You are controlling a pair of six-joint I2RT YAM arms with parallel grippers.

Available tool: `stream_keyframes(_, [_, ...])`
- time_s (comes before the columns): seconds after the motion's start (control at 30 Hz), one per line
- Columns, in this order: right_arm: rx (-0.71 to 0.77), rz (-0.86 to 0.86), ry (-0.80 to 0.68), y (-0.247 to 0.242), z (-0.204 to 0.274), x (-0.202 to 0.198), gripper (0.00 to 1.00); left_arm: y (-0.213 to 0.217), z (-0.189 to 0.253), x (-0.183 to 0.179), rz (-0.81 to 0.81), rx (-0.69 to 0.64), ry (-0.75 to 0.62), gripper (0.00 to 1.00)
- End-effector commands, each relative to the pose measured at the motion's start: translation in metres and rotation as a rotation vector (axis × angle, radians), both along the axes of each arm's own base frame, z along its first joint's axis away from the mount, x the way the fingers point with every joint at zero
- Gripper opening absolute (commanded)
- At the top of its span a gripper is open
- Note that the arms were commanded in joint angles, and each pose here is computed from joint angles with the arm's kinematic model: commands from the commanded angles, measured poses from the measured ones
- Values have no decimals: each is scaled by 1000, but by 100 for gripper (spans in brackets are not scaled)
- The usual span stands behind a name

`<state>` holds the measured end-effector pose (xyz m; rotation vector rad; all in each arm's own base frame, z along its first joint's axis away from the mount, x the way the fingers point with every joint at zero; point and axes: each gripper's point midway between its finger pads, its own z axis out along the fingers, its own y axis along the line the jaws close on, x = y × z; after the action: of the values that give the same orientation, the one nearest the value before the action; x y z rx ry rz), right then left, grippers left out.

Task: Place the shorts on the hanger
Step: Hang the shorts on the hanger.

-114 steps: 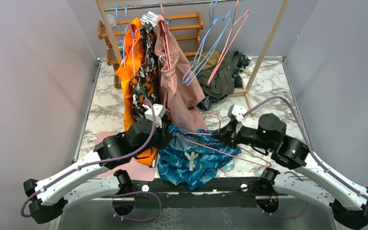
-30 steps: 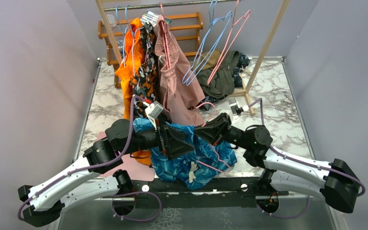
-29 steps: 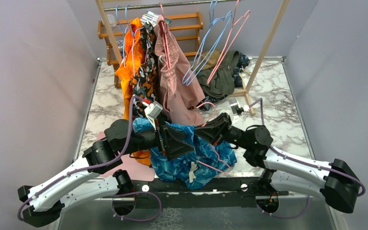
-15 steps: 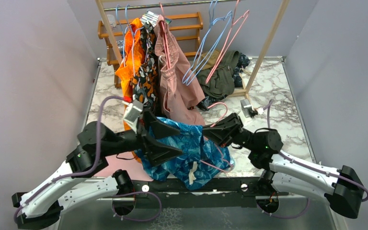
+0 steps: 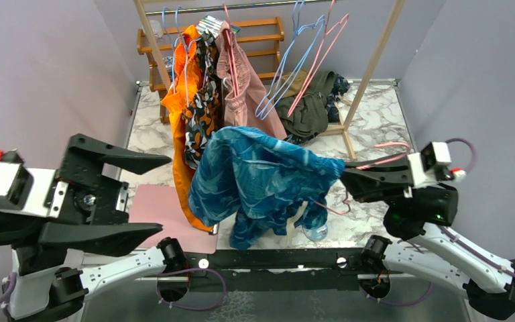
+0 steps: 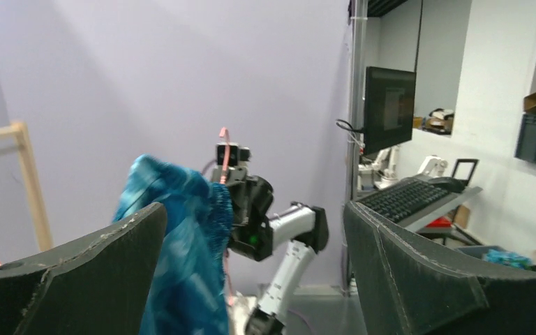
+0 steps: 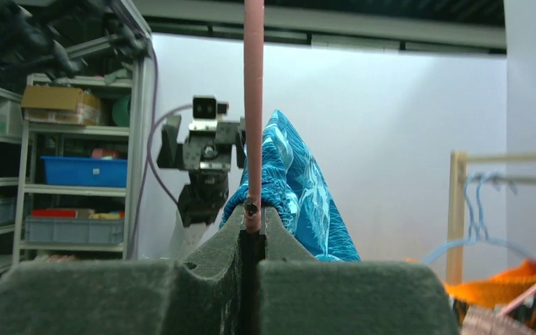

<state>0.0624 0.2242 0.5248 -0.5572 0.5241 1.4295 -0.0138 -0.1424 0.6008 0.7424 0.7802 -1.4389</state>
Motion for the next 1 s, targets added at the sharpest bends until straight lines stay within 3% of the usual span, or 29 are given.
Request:
stream_keyframes(0.0, [125, -52, -114, -22, 29, -12, 1, -2, 2, 6, 63, 10, -90, 99])
stream_keyframes(0.17, [191, 8, -193, -23, 41, -25, 1, -5, -1, 11, 88, 15, -94, 99])
stream_keyframes(0.33, [151, 49, -211, -3, 38, -21, 1, -7, -8, 17, 109, 29, -79, 99])
stream_keyframes(0.47, [178, -22, -158, -16, 41, -13, 1, 0, -11, 23, 162, 17, -68, 99])
stream_keyframes(0.7, [189, -47, -202, -25, 46, -21, 1, 22, -11, 40, 317, -21, -62, 99])
stream_keyframes(0.97, [144, -136, -148, -34, 30, -11, 1, 12, -30, 50, 360, 71, -113, 99])
